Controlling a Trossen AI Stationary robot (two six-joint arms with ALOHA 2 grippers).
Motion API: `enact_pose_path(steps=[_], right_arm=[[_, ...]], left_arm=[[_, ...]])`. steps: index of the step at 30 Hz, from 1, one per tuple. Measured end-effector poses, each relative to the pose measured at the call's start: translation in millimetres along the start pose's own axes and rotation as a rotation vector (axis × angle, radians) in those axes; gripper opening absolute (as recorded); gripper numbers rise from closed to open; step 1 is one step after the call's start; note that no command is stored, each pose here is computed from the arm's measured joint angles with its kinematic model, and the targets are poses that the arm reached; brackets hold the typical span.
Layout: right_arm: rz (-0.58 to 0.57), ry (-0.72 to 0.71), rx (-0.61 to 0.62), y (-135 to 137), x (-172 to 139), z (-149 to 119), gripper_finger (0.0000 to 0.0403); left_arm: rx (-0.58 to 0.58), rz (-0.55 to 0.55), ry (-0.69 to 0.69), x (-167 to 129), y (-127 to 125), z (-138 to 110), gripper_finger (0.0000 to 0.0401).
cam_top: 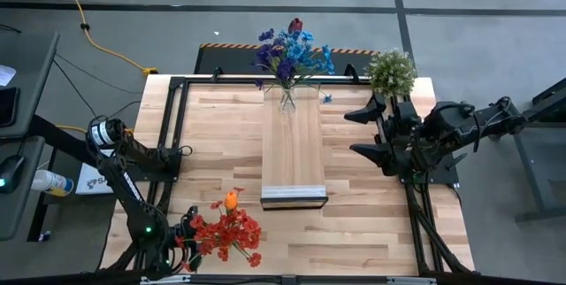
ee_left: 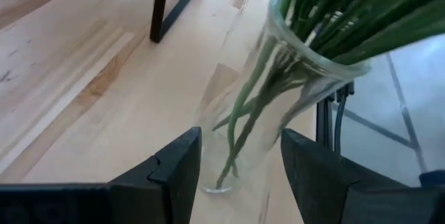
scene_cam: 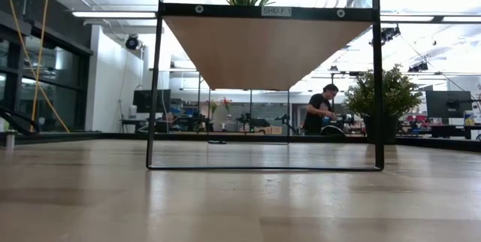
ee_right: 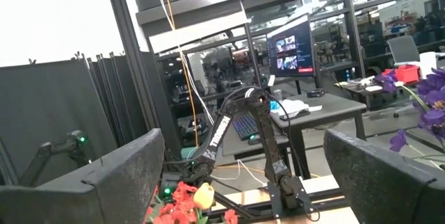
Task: Pick and place flowers into a vace then onto a shelf
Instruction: Put the transparent vase with the flowers on the shelf
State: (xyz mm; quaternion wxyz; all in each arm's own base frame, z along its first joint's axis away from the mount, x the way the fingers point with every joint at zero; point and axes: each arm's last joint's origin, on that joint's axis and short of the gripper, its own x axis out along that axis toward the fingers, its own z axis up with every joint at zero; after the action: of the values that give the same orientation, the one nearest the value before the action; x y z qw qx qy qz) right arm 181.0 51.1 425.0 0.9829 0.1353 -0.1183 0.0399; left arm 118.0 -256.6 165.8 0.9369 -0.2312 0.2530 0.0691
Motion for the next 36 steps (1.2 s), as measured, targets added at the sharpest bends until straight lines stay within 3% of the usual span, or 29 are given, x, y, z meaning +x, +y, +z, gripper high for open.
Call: enact_pose_path(steps=[16,28,36], right_arm=[[0.0,0.0,0.0,0.0,0.1,-0.1,0.0381],[-0.001,0.002,0.0,0.0,0.1,-0.3,0.0381],[0.0,0.002,0.0,0.0,0.1,-0.3,0.0381]], left_arm=[[0.002,0.013,0.001,-0.1,1.9,-0.1,0.0242],[0.009,0.013,0.016,-0.2,2.1,-0.6,0.0393],[-0.003,0.002,0.101,-0.3,1.4,-3.1,0.0363]])
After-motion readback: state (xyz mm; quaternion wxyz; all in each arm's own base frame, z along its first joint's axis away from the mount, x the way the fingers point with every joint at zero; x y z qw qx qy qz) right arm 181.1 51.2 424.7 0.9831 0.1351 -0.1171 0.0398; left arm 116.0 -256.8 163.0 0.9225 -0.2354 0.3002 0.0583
